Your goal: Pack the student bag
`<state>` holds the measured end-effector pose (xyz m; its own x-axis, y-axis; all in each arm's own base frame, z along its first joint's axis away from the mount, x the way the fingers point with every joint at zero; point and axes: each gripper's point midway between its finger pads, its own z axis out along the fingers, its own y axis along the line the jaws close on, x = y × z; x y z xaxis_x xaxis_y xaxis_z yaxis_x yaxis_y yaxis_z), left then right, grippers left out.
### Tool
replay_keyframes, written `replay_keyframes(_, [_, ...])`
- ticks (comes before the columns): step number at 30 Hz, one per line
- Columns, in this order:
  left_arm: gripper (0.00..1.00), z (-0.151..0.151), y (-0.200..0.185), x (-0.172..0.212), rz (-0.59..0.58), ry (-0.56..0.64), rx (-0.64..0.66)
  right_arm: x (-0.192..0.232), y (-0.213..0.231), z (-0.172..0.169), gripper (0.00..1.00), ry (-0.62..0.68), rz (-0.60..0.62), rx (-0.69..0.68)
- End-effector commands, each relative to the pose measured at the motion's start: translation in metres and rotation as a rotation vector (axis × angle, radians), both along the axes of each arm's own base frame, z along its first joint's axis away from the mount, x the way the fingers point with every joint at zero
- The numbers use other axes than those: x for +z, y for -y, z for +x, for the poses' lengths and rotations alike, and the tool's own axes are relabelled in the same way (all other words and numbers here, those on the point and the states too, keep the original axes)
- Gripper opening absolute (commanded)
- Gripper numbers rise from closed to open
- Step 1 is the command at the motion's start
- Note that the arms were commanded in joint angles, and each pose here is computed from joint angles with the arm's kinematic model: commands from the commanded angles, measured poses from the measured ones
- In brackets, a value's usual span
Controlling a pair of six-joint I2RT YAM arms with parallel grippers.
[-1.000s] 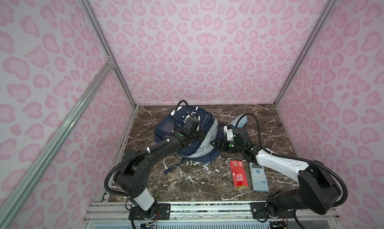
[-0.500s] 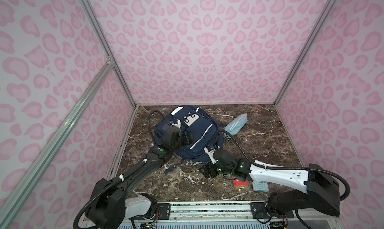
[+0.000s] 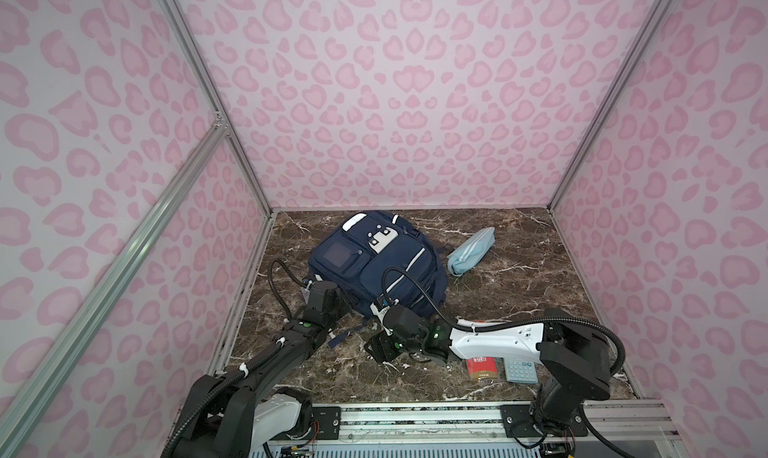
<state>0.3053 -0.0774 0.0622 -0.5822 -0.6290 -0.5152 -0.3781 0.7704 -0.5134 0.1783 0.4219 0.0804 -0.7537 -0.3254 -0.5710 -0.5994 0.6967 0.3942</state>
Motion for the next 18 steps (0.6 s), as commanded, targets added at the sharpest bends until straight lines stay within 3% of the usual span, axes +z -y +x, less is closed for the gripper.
replay_keyframes(1, [0.61, 0.01, -0.007, 0.0, -0.064, 0.063, 0.103, 0.003, -0.006, -0.001, 0.77, 0.006, 0.025, 0.008])
replay_keyframes(4, [0.58, 0.015, -0.006, 0.001, -0.052, 0.08, 0.089, 0.002, -0.005, 0.0, 0.77, 0.013, 0.04, 0.003])
replay_keyframes(7, [0.39, 0.025, -0.001, 0.005, -0.015, 0.084, 0.045, 0.0, -0.009, 0.001, 0.75, 0.02, 0.051, 0.013])
replay_keyframes(10, [0.3, 0.037, 0.016, 0.01, -0.021, 0.087, -0.047, 0.002, -0.012, 0.005, 0.71, 0.042, 0.046, 0.023])
replay_keyframes(12, [0.35, 0.041, 0.02, 0.003, 0.009, 0.035, -0.075, 0.004, -0.011, 0.011, 0.7, 0.054, 0.042, 0.013])
replay_keyframes(14, [0.48, 0.041, 0.022, -0.008, 0.017, -0.006, -0.083, 0.006, -0.011, 0.016, 0.7, 0.051, 0.05, 0.011])
replay_keyframes(18, [0.65, 0.021, 0.017, -0.03, -0.048, -0.028, -0.034, 0.009, -0.007, 0.02, 0.7, 0.059, 0.049, 0.002])
